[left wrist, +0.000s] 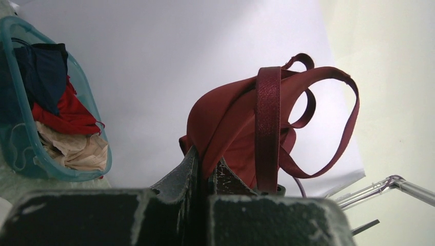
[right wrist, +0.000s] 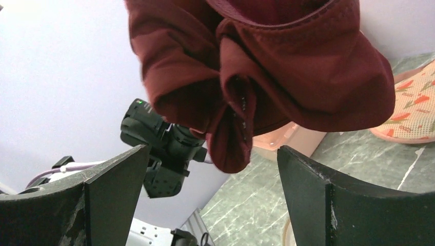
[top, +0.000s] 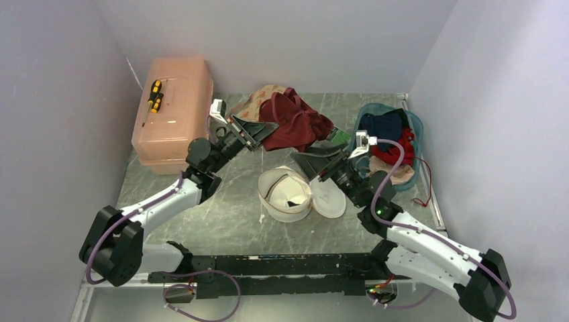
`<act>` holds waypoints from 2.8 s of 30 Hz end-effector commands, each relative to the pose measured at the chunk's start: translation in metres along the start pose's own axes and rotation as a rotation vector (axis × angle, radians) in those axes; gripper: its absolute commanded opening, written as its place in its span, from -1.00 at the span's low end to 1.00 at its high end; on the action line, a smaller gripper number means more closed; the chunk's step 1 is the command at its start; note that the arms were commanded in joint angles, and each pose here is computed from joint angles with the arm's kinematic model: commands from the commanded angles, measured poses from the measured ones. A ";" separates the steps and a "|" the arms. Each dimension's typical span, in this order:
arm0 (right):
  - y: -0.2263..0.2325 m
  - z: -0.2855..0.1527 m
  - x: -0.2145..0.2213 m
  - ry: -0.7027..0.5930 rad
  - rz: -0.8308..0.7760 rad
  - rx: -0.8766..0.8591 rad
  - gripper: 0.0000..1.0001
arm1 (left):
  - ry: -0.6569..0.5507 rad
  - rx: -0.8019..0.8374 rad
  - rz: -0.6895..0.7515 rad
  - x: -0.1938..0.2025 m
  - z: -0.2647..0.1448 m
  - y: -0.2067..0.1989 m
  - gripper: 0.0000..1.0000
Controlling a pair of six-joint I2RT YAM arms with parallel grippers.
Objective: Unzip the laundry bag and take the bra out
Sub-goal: Place the bra in the bin.
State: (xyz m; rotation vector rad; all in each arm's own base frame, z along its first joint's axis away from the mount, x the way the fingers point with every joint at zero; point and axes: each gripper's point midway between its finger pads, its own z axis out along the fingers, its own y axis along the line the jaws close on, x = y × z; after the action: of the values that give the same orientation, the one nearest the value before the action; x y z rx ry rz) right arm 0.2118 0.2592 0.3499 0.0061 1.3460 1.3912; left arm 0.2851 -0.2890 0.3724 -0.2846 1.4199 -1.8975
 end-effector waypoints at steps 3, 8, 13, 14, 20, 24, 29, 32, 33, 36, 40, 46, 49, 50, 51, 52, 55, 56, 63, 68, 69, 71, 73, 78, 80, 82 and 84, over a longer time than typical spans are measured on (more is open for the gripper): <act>0.020 0.023 -0.031 -0.122 0.046 -0.065 0.99 | -0.009 0.122 -0.007 0.000 0.003 -0.041 -0.95; 0.022 0.034 -0.035 -0.142 0.037 -0.075 0.98 | 0.012 0.123 -0.017 0.009 0.003 -0.040 -0.95; 0.028 0.040 -0.036 -0.131 0.010 -0.096 0.82 | 0.009 0.087 -0.022 0.011 0.001 -0.030 -0.95; 0.028 0.040 -0.037 -0.132 0.006 -0.094 0.74 | 0.010 0.075 -0.021 0.012 0.001 -0.027 -0.95; 0.021 0.043 -0.036 -0.110 -0.023 -0.043 0.00 | 0.020 0.017 -0.012 0.016 0.001 -0.012 -0.94; 0.009 0.039 -0.034 -0.103 -0.049 0.015 -0.35 | 0.047 0.005 -0.011 0.022 0.002 -0.004 -0.76; 0.001 0.028 -0.042 -0.091 -0.141 0.099 -0.68 | 0.027 -0.121 0.041 0.021 -0.013 0.018 0.01; -0.007 0.017 -0.047 -0.082 -0.198 0.162 -0.91 | -0.018 -0.191 0.089 0.015 -0.027 0.025 0.29; -0.008 0.013 -0.051 -0.086 -0.211 0.180 -0.97 | -0.022 -0.210 0.111 0.014 -0.032 0.026 0.37; -0.015 0.001 -0.060 -0.093 -0.256 0.249 -1.00 | -0.035 -0.302 0.161 0.010 -0.046 0.034 0.57; -0.033 -0.019 -0.089 -0.137 -0.325 0.435 -1.00 | 0.013 -0.421 0.233 0.015 -0.065 0.044 0.64; -0.076 -0.055 -0.144 -0.263 -0.379 0.781 -1.00 | 0.017 -0.682 0.318 0.011 -0.116 0.079 0.66; -0.110 -0.063 -0.150 -0.264 -0.321 0.867 -1.00 | -0.014 -0.717 0.307 0.011 -0.132 0.090 0.65; -0.124 -0.063 -0.149 -0.253 -0.282 0.881 -1.00 | -0.022 -0.711 0.301 0.012 -0.135 0.090 0.65; -0.139 -0.064 -0.147 -0.240 -0.239 0.899 -1.00 | -0.022 -0.706 0.296 0.013 -0.137 0.091 0.64; -0.155 -0.068 -0.149 -0.249 -0.191 0.928 -1.00 | -0.017 -0.704 0.296 0.015 -0.140 0.091 0.63; -0.193 -0.090 -0.168 -0.347 -0.093 0.985 -1.00 | 0.004 -0.740 0.286 0.020 -0.153 0.095 0.63; -0.203 -0.097 -0.173 -0.373 -0.073 0.998 -1.00 | 0.008 -0.741 0.284 0.022 -0.157 0.095 0.63; -0.272 -0.120 -0.160 -0.382 0.060 1.103 -1.00 | 0.004 -0.718 0.231 0.033 -0.170 0.106 0.61; -0.306 -0.135 -0.145 -0.337 0.072 1.174 -1.00 | 0.031 -0.759 0.218 0.039 -0.178 0.119 0.61; -0.312 -0.139 -0.142 -0.332 0.072 1.193 -1.00 | 0.033 -0.765 0.214 0.040 -0.178 0.122 0.61; -0.326 -0.150 -0.137 -0.322 0.075 1.243 -1.00 | 0.040 -0.760 0.205 0.042 -0.177 0.123 0.61; -0.338 -0.161 -0.129 -0.314 0.098 1.273 -1.00 | 0.052 -0.766 0.197 0.045 -0.178 0.128 0.61; -0.351 -0.172 -0.111 -0.294 0.136 1.287 -1.00 | 0.068 -0.790 0.195 0.047 -0.178 0.138 0.61; -0.354 -0.170 -0.105 -0.282 0.154 1.273 -1.00 | 0.081 -0.786 0.191 0.049 -0.176 0.140 0.61; -0.355 -0.164 -0.100 -0.268 0.173 1.232 -1.00 | 0.092 -0.783 0.187 0.051 -0.174 0.141 0.61; -0.355 -0.156 -0.094 -0.256 0.202 1.180 -1.00 | 0.104 -0.786 0.185 0.052 -0.172 0.143 0.61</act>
State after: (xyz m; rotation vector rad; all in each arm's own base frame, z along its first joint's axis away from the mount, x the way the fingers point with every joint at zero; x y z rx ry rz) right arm 0.3611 -0.0301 0.0924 1.1513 1.8674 0.3752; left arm 0.2072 -0.2051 0.1586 -0.4430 2.1647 -1.0928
